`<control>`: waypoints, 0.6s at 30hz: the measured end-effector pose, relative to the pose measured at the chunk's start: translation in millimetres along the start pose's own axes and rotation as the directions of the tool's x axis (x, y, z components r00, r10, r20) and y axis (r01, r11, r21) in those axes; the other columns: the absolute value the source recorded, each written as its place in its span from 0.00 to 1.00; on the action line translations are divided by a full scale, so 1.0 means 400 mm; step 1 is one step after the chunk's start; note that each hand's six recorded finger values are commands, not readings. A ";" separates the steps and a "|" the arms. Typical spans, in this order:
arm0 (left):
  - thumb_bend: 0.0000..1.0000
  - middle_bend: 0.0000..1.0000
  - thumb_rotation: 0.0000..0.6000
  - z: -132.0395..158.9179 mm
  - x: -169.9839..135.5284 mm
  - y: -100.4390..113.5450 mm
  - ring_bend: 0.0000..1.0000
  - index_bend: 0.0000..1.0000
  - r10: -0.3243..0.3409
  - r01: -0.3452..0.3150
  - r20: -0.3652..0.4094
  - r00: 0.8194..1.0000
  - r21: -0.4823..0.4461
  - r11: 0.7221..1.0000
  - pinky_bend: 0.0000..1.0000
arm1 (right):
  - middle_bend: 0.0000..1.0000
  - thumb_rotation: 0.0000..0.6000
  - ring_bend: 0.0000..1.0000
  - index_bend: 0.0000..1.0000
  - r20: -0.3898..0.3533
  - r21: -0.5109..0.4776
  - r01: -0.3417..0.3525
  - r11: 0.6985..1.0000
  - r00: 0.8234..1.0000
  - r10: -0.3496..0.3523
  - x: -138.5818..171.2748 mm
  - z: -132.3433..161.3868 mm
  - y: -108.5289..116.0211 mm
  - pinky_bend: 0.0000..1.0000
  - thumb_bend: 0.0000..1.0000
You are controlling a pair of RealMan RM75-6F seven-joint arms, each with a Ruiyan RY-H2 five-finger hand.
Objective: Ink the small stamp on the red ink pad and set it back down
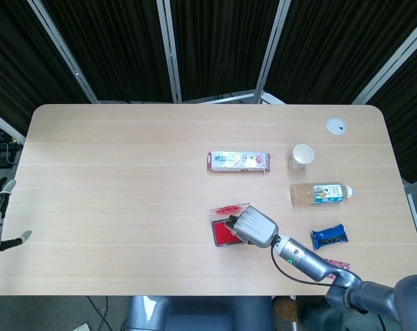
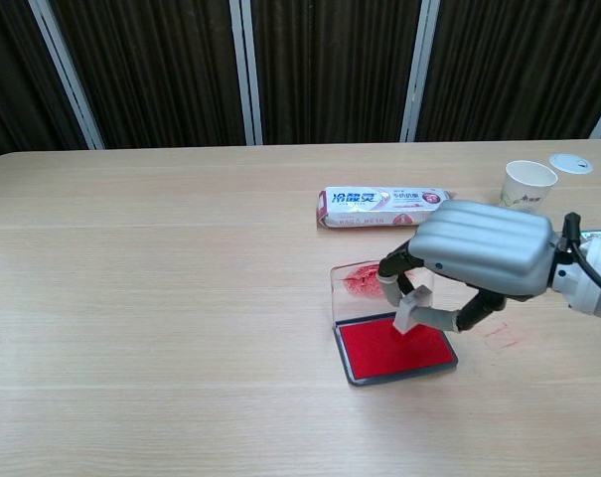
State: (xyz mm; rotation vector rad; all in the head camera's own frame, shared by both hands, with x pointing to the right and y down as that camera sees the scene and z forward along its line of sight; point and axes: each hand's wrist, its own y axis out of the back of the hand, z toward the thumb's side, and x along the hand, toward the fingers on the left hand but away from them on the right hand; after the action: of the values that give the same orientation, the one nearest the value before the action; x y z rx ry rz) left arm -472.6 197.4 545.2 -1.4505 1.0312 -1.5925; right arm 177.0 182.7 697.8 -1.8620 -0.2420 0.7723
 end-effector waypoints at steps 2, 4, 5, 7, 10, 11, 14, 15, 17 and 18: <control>0.00 0.00 1.00 -0.001 0.001 -0.001 0.00 0.00 -0.003 0.003 -0.002 1.000 0.000 1.000 0.00 | 0.56 1.00 0.81 0.54 0.002 0.012 -0.003 1.000 1.000 0.003 -0.005 0.000 -0.012 1.00 0.52; 0.00 0.00 1.00 -0.002 0.002 -0.003 0.00 0.00 -0.006 0.006 -0.004 1.000 0.002 1.000 0.00 | 0.56 1.00 0.81 0.54 0.005 0.019 -0.003 1.000 1.000 0.003 -0.009 0.001 -0.023 1.00 0.52; 0.00 0.00 1.00 -0.002 0.003 -0.004 0.00 0.00 -0.007 0.007 -0.004 1.000 0.002 1.000 0.00 | 0.56 1.00 0.81 0.54 0.006 0.019 -0.003 1.000 1.000 0.003 -0.011 0.001 -0.026 1.00 0.52; 0.00 0.00 1.00 -0.002 0.004 -0.006 0.00 0.00 -0.009 0.009 -0.005 1.000 0.004 1.000 0.00 | 0.56 1.00 0.81 0.54 0.013 0.010 0.001 1.000 1.000 -0.001 -0.014 0.001 -0.032 1.00 0.52; 0.00 0.00 1.00 -0.002 0.005 -0.007 0.00 0.00 -0.010 0.010 -0.007 1.000 0.006 1.000 0.00 | 0.56 1.00 0.81 0.54 0.029 -0.009 0.013 1.000 0.999 -0.013 -0.019 0.001 -0.035 1.00 0.52; 0.00 0.00 1.00 -0.002 0.005 -0.007 0.00 0.00 -0.010 0.010 -0.008 1.000 0.007 1.000 0.00 | 0.56 1.00 0.81 0.54 0.032 -0.013 0.016 1.000 0.999 -0.016 -0.020 0.002 -0.036 1.00 0.52; 0.00 0.00 1.00 -0.001 0.005 -0.008 0.00 0.00 -0.011 0.011 -0.009 1.000 0.008 1.000 0.00 | 0.56 1.00 0.81 0.54 0.034 -0.013 0.020 1.000 0.999 -0.020 -0.024 0.006 -0.042 1.00 0.52; 0.00 0.00 1.00 -0.001 0.005 -0.008 0.00 0.00 -0.011 0.011 -0.009 1.000 0.008 1.000 0.00 | 0.56 1.00 0.81 0.54 0.033 -0.013 0.020 1.000 0.999 -0.019 -0.025 0.009 -0.045 1.00 0.52; 0.00 0.00 1.00 -0.001 0.005 -0.009 0.00 0.00 -0.012 0.012 -0.009 1.000 0.010 1.000 0.00 | 0.56 1.00 0.81 0.54 0.030 -0.015 0.015 1.000 0.999 -0.014 -0.025 0.012 -0.051 1.00 0.52; 0.00 0.00 1.00 -0.001 0.005 -0.009 0.00 0.00 -0.013 0.013 -0.010 1.000 0.011 1.000 0.00 | 0.56 1.00 0.81 0.54 0.030 -0.015 0.012 1.000 0.999 -0.012 -0.026 0.014 -0.054 1.00 0.52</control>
State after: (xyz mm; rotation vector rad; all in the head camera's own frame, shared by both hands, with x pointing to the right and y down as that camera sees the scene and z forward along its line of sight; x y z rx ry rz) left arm -473.2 197.2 549.4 -1.4466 1.0191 -1.6134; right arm 169.8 190.8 719.7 -1.8626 -0.2783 0.7921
